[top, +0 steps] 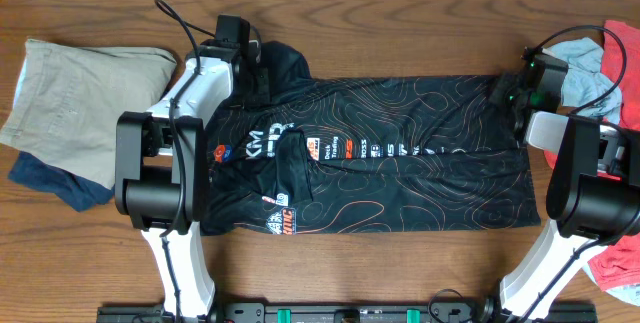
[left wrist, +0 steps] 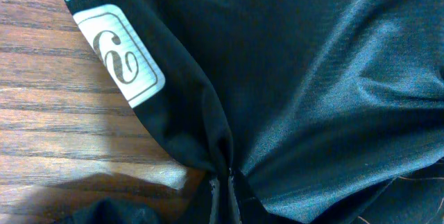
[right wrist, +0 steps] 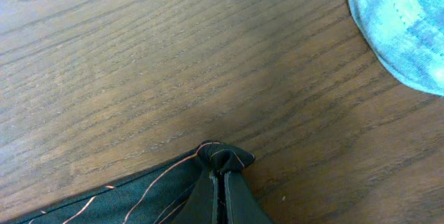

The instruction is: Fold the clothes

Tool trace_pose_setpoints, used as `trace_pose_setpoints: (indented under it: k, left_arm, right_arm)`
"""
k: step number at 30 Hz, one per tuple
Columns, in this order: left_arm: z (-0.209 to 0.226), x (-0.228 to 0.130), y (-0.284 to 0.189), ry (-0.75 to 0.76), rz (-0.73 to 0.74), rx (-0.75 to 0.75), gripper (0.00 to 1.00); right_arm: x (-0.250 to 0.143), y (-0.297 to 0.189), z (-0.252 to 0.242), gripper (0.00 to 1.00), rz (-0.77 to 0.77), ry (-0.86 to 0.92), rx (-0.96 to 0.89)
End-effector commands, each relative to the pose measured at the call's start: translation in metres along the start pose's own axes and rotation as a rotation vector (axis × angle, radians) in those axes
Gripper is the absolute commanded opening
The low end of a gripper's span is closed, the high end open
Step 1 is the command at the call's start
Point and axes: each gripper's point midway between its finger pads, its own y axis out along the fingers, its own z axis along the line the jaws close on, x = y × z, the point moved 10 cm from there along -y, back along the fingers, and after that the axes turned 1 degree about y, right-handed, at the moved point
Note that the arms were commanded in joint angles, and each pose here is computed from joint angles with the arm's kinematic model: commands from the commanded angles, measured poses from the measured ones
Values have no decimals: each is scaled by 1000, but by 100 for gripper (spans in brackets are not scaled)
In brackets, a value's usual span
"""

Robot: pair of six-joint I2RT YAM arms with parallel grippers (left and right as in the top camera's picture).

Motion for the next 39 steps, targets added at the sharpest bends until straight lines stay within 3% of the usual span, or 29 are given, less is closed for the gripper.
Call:
trace_pose_setpoints:
  k: [1, 7, 15, 25, 39]
  left_arm:
    - [-1, 0, -7, -8, -10, -8, 6]
    - [-2, 6, -36, -8, -75, -17, 6]
    - [-1, -1, -102, -22, -129, -20, 6]
    - [15, -53, -150, -94, 95, 29, 6]
    - [22, -93, -167, -147, 350, 70, 6]
  right_arm:
    - [-11, 3, -7, 1, 47, 8, -59]
    - [5, -19, -5, 1, 49, 10, -66]
    - [29, -91, 7, 1, 108, 14, -82]
    - [15, -171, -6, 1, 296, 19, -269]
    - [-7, -188, -19, 2, 467, -3, -393]
